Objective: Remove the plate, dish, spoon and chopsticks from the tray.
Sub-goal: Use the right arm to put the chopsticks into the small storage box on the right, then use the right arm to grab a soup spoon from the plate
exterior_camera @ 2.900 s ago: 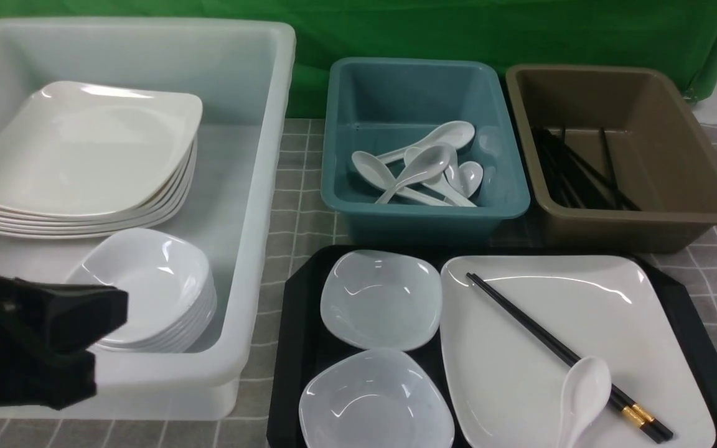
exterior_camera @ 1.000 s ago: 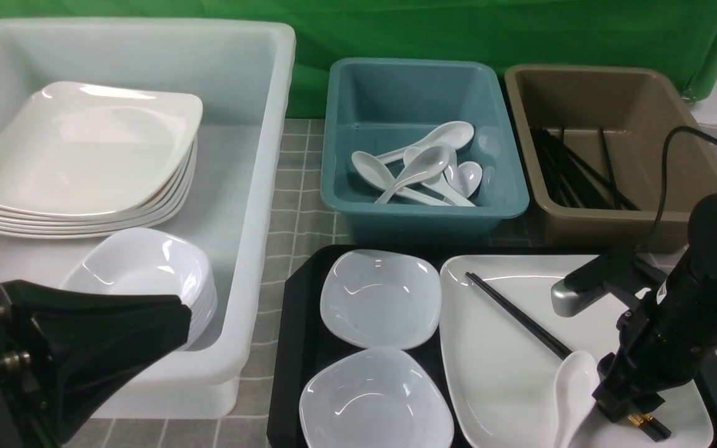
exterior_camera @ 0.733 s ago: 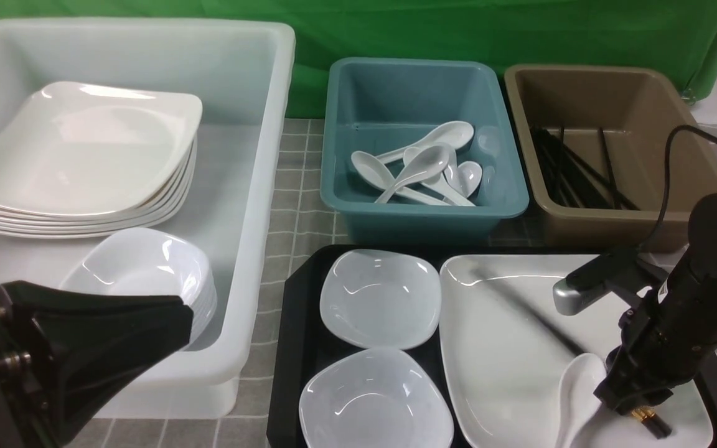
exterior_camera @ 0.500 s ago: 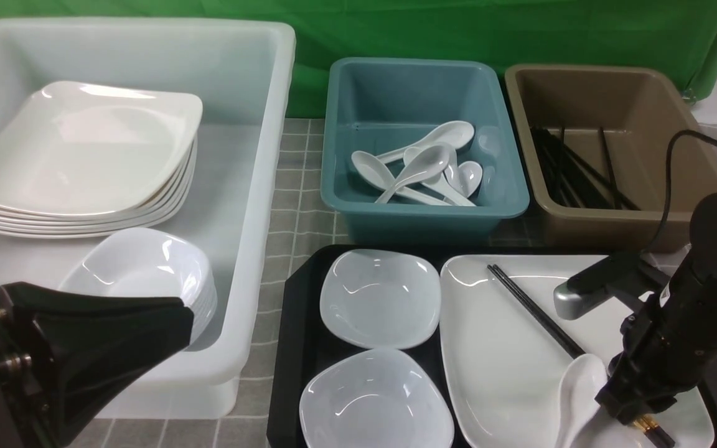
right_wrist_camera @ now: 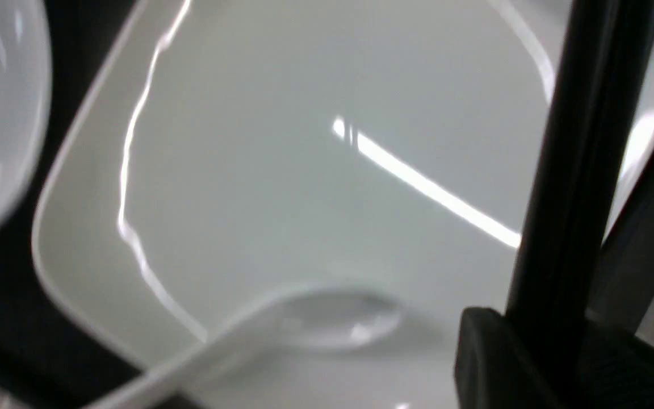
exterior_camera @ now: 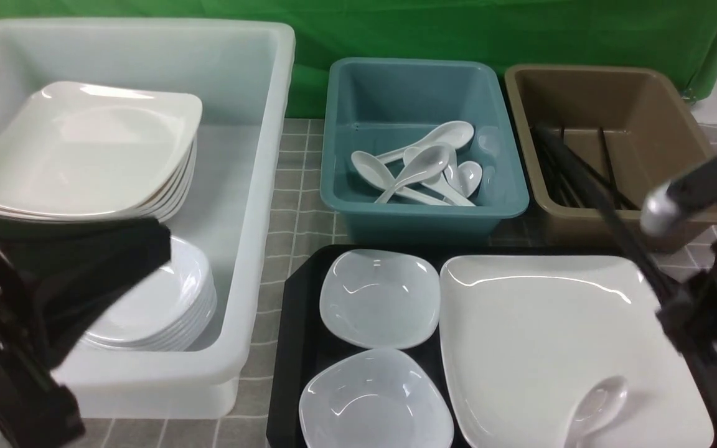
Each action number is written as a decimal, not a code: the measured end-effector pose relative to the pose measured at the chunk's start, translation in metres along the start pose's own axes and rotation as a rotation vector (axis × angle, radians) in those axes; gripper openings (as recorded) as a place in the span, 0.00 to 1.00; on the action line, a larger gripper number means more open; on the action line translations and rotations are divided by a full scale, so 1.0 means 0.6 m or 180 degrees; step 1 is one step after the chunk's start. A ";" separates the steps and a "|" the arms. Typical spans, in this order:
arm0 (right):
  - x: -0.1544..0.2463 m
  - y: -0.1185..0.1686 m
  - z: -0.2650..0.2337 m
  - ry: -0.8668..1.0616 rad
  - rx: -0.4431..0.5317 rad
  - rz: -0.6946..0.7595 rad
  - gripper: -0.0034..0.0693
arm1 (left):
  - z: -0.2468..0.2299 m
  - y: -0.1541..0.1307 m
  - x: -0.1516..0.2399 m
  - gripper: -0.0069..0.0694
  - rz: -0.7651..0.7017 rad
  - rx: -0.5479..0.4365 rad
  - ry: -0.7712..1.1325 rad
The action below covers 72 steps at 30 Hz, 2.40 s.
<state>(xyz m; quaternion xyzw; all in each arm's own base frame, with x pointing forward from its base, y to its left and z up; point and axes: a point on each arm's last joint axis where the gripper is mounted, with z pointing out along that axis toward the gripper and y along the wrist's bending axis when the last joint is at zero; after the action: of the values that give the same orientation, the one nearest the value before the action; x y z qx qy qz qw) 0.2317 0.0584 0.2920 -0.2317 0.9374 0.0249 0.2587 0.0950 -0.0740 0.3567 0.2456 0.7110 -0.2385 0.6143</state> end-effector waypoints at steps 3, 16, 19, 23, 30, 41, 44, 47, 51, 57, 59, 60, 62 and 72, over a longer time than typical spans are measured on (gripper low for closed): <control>-0.049 -0.036 0.007 -0.0408 0.0181 0.0435 0.27 | 0.000 0.006 -0.011 0.10 0.0007 -0.0121 -0.0223; -0.216 -0.221 0.202 -0.0556 0.0323 0.1283 0.27 | 0.000 -0.001 0.003 0.10 0.0125 0.0021 0.0063; -0.227 -0.231 0.234 -0.0427 0.0267 0.1327 0.35 | 0.000 -0.002 0.007 0.10 0.0188 0.0043 0.0149; -0.225 -0.228 0.233 -0.0230 0.0188 0.1334 0.52 | 0.000 -0.002 0.009 0.10 0.0218 0.0054 0.0193; -0.219 -0.203 0.152 0.0065 0.0039 0.1137 0.41 | 0.000 -0.002 0.011 0.10 0.0278 0.0046 0.0225; -0.122 -0.029 -0.029 0.0424 -0.0345 0.0871 0.25 | -0.001 -0.004 0.019 0.10 0.0367 0.0103 0.0402; -0.039 0.038 -0.024 0.0779 -0.0476 0.1004 0.34 | -0.001 -0.004 0.020 0.10 0.0376 0.0106 0.0417; 0.028 0.081 0.005 0.1126 -0.0423 0.1364 0.50 | -0.001 -0.004 0.020 0.10 0.0374 0.0112 0.0426; 0.074 0.109 0.051 0.1311 -0.0229 0.1624 0.67 | -0.001 -0.004 0.021 0.10 0.0364 0.0117 0.0426; 0.074 0.121 0.102 0.1241 -0.0181 0.1798 0.71 | -0.001 -0.004 0.021 0.10 0.0361 0.0117 0.0426; 0.070 0.122 0.119 0.1220 -0.0174 0.1821 0.71 | -0.001 -0.004 0.021 0.10 0.0361 0.0119 0.0430; 0.069 0.123 0.126 0.1203 -0.0173 0.1827 0.71 | -0.002 -0.005 0.021 0.10 0.0358 0.0120 0.0433; 0.064 0.123 0.143 0.1132 -0.0177 0.1838 0.71 | -0.002 -0.005 0.021 0.10 0.0358 0.0120 0.0433; 0.042 0.127 0.202 0.1106 -0.0191 0.1578 0.63 | -0.002 -0.005 0.021 0.10 0.0357 0.0126 0.0446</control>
<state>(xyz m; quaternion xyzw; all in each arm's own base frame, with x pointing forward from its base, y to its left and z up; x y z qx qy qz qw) 0.2360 0.1357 0.1692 -0.0041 0.9945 0.0750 0.0735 0.0908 -0.0748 0.3442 0.3133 0.7324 -0.1999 0.5705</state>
